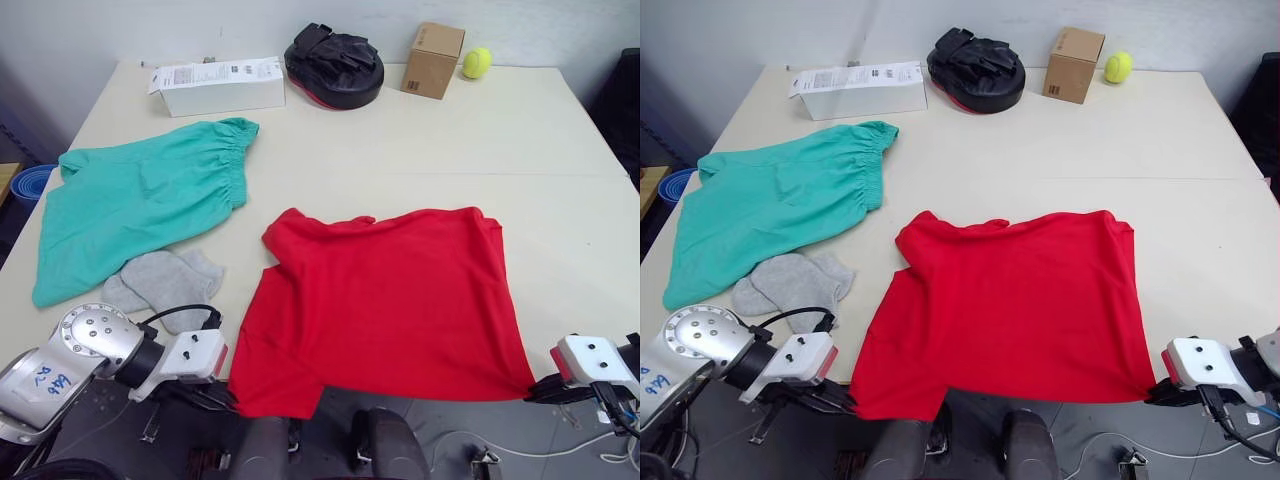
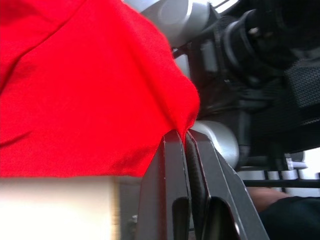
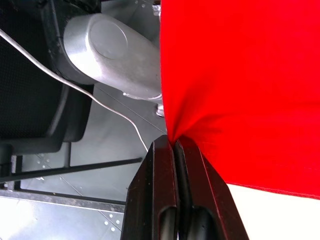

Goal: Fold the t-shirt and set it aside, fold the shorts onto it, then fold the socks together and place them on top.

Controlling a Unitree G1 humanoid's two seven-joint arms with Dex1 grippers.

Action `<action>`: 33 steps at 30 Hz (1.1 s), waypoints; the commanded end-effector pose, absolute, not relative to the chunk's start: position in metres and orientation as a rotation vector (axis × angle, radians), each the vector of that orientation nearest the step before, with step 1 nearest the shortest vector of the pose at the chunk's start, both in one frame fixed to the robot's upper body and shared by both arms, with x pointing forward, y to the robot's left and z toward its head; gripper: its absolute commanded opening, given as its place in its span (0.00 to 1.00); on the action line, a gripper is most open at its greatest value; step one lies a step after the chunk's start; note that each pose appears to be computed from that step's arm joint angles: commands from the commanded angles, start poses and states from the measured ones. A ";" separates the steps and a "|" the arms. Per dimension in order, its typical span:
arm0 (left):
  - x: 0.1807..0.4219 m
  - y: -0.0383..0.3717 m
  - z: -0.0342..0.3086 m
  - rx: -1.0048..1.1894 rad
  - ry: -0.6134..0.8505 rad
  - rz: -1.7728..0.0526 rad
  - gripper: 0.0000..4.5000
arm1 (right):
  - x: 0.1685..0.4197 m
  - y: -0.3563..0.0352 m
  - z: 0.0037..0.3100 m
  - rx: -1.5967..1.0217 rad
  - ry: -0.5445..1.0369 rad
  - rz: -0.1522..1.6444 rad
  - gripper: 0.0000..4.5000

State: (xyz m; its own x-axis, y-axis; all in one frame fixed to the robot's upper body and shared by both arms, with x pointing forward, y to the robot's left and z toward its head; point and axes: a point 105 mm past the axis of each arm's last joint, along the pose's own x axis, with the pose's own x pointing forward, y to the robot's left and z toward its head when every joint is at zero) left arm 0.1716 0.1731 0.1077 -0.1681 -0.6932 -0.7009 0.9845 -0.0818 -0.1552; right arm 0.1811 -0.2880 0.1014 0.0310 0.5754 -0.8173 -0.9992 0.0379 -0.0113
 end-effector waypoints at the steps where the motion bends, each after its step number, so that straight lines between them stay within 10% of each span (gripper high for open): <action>1: 0.171 0.174 0.114 0.546 0.708 -1.609 0.00 | 0.184 -0.287 0.112 -0.724 0.712 1.388 0.01; 15: 0.192 0.191 0.157 0.475 0.699 -1.568 0.00 | 0.194 -0.278 0.168 -0.500 0.746 1.397 0.01; 33: 0.244 0.182 0.175 0.539 0.533 -1.480 0.00 | 0.220 -0.284 0.170 -0.527 0.678 1.314 0.01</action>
State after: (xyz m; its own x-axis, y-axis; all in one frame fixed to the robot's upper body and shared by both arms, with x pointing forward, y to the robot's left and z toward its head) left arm 0.2478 0.1850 0.1712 0.0447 -0.7743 -0.6312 0.9982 0.0594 -0.0022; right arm 0.2195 -0.2882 0.1632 0.1378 0.6714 -0.7282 -0.9710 0.2367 0.0345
